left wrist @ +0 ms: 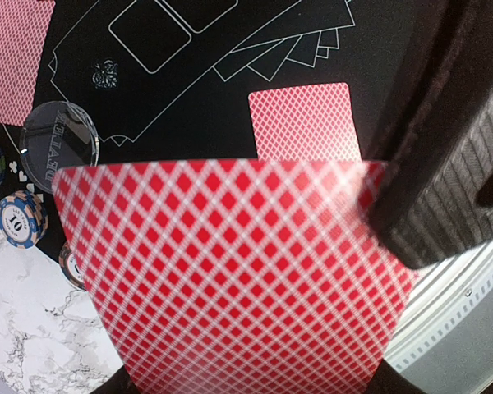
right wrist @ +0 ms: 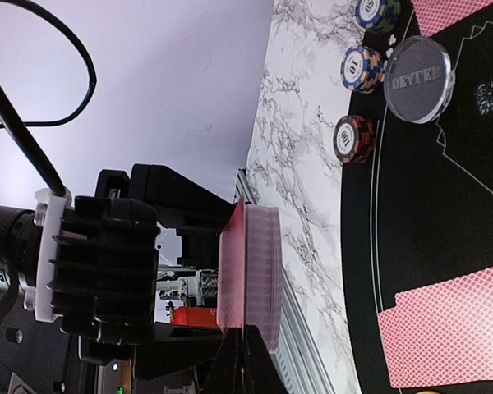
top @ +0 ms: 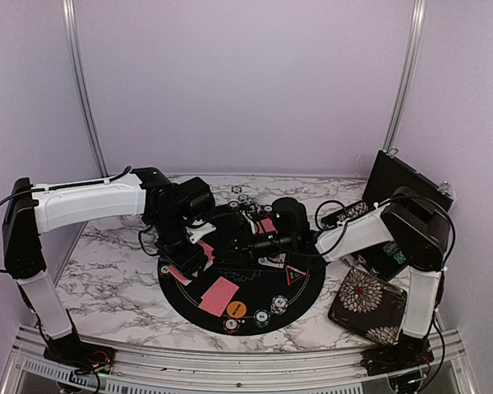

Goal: Distribute texas hold em gaming equipment
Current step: Flop the poker card in the community card area.

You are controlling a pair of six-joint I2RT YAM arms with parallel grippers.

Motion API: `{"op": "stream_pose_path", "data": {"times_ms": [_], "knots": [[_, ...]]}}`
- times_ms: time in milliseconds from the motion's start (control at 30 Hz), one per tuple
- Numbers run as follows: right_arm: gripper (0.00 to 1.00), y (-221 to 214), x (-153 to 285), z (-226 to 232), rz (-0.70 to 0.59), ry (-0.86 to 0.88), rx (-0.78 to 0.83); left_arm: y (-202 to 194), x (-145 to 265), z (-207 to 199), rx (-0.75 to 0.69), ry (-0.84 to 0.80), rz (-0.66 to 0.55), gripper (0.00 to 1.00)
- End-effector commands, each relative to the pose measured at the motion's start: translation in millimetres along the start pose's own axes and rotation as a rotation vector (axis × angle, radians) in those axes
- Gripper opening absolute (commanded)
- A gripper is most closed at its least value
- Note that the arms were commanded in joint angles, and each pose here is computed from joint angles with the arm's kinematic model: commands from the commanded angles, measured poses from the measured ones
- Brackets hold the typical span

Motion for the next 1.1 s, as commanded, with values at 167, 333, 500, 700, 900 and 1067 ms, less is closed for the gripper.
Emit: {"op": "stream_pose_path", "data": {"times_ms": [167, 333, 500, 700, 900, 1067], "knots": [[0.0, 1, 4, 15, -0.004, 0.051, 0.019, -1, 9, -1, -0.008, -0.013, -0.03, 0.44], [0.0, 3, 10, 15, -0.019, 0.063, 0.006, -1, 9, -1, -0.008, -0.013, -0.03, 0.44], [0.0, 8, 18, 17, -0.037, 0.069, 0.006, -1, 9, -1, -0.007, -0.013, -0.029, 0.44], [0.0, 14, 29, 20, -0.064, 0.071, 0.009, -1, 8, -1, -0.008, -0.01, -0.028, 0.44], [0.0, 17, 41, 20, -0.086, 0.068, 0.013, -1, 9, -1, -0.007, -0.01, -0.031, 0.44], [0.0, 22, 55, 16, -0.119, 0.039, 0.03, -2, 10, 0, 0.0, -0.01, -0.032, 0.44]]}}
Point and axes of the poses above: each gripper's point midway between its finger pads, its own x axis back along the fingers, its own z axis along the line the jaws close on, y = z × x, the point moved 1 cm from there along x, back along the fingers, and after that the axes turned 2 degrees about x, right-handed, at the moved point
